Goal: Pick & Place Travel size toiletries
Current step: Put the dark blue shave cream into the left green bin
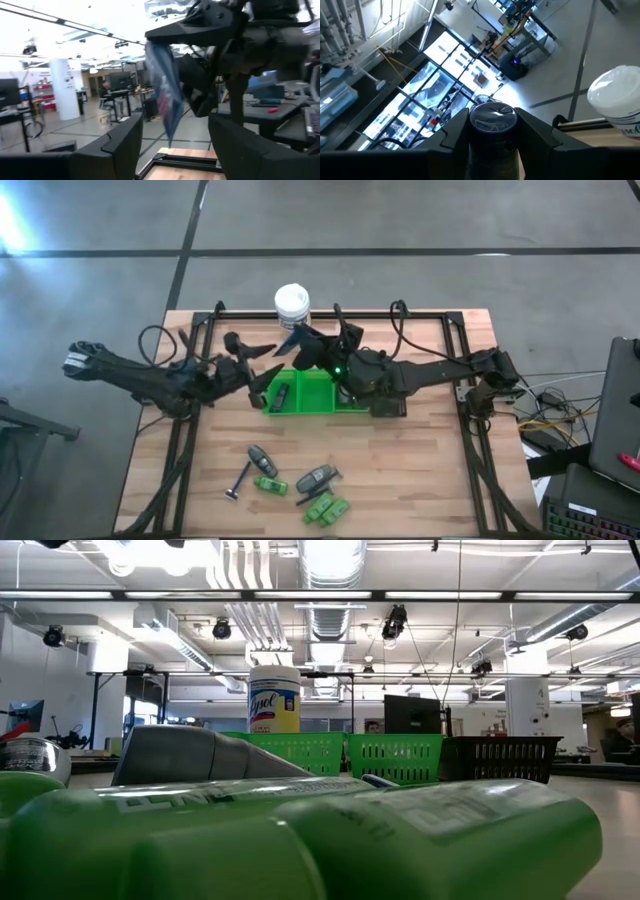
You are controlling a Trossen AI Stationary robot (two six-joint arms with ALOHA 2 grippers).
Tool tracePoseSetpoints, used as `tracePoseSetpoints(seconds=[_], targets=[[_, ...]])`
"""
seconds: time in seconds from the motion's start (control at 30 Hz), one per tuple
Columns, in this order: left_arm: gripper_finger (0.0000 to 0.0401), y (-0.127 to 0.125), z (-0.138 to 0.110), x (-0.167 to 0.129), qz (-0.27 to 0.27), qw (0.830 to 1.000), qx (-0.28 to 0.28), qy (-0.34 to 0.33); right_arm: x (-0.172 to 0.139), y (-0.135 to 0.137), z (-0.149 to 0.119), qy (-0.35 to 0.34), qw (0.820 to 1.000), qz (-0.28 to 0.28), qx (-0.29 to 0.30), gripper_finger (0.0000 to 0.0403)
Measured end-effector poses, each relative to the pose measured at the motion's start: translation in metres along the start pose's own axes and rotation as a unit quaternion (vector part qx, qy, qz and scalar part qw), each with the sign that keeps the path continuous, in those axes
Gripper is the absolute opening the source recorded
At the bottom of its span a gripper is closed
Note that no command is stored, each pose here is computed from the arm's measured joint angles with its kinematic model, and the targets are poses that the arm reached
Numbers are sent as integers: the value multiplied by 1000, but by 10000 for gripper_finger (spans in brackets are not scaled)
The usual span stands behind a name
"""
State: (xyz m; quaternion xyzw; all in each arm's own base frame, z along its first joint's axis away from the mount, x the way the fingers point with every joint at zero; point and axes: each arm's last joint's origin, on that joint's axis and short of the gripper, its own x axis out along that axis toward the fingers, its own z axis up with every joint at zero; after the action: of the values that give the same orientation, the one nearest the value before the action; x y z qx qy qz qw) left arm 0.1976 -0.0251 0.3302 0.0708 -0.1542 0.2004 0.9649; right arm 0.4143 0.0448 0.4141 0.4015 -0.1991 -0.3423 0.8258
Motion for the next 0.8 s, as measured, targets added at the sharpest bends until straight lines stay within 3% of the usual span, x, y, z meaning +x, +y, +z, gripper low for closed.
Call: tracePoseSetpoints(seconds=[0.27,0.63,0.8], targets=[[145,-4,-7,4,-7,1000,8,12,0,-1,-2,9,1000,-2,16,126],[29,-2,4,12,6,999,42,22,-1,-6,-5,16,999,-16,23,130],[7,-1,4,14,5,998,55,40,0,-6,-6,16,1000,-17,16,129]])
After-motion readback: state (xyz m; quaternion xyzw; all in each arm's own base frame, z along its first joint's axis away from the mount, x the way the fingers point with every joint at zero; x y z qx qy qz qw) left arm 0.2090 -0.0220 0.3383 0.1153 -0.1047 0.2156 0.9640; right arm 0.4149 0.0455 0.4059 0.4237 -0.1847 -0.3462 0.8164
